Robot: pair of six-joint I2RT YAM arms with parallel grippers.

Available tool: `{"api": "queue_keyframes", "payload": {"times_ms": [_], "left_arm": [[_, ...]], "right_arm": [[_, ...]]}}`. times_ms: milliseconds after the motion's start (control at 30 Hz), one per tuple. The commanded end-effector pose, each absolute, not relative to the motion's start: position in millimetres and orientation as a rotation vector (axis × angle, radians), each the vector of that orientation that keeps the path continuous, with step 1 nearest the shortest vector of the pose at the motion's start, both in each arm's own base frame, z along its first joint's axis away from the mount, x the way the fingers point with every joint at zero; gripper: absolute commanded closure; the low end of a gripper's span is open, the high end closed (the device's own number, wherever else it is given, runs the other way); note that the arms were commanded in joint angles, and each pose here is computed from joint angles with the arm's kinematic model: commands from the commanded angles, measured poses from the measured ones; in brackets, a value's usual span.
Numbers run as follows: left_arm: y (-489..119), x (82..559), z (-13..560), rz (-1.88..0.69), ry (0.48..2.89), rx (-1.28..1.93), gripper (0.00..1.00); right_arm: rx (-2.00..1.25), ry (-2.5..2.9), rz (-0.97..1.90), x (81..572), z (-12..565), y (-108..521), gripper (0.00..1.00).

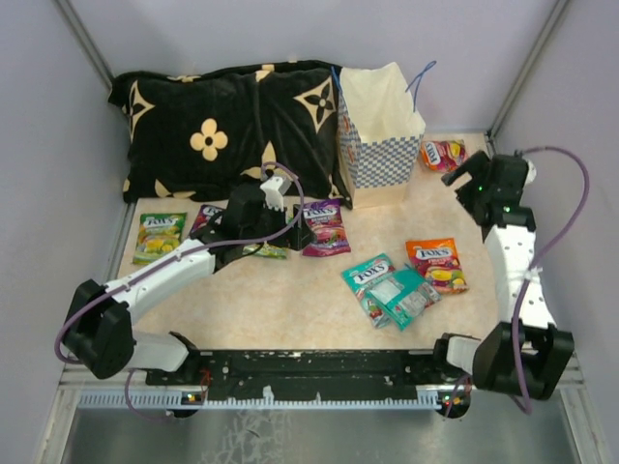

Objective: Take the snacks out of the paper bag
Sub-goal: Move the snack to the center of the board.

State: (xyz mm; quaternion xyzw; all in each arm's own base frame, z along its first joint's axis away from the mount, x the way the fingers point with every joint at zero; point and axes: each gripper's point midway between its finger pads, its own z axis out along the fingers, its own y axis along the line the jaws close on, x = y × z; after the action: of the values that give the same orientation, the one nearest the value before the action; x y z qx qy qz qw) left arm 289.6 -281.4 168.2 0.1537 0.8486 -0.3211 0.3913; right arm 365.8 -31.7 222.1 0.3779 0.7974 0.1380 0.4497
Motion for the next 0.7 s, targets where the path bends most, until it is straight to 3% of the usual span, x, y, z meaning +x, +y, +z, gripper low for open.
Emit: {"api": "queue_keyframes", "payload": {"times_ms": [0, 233, 667], "left_arm": [[-290.5, 270.5, 165.4, -0.919, 2.141, 0.392, 0.07], [-289.9, 256.1, 149.6, -0.937, 2.168, 0.415, 0.07], [-282.7, 233.5, 133.3, -0.974, 2.212, 0.446, 0.06]], "right_arm": [[1.464, 2.016, 0.231, 303.1, 163.3, -21.1, 0.01], [1.749, 2.067, -0.028, 250.4, 138.6, -30.6, 0.01], [1.977, 2.119, -0.081, 245.4, 45.1, -20.4, 0.01]]}}
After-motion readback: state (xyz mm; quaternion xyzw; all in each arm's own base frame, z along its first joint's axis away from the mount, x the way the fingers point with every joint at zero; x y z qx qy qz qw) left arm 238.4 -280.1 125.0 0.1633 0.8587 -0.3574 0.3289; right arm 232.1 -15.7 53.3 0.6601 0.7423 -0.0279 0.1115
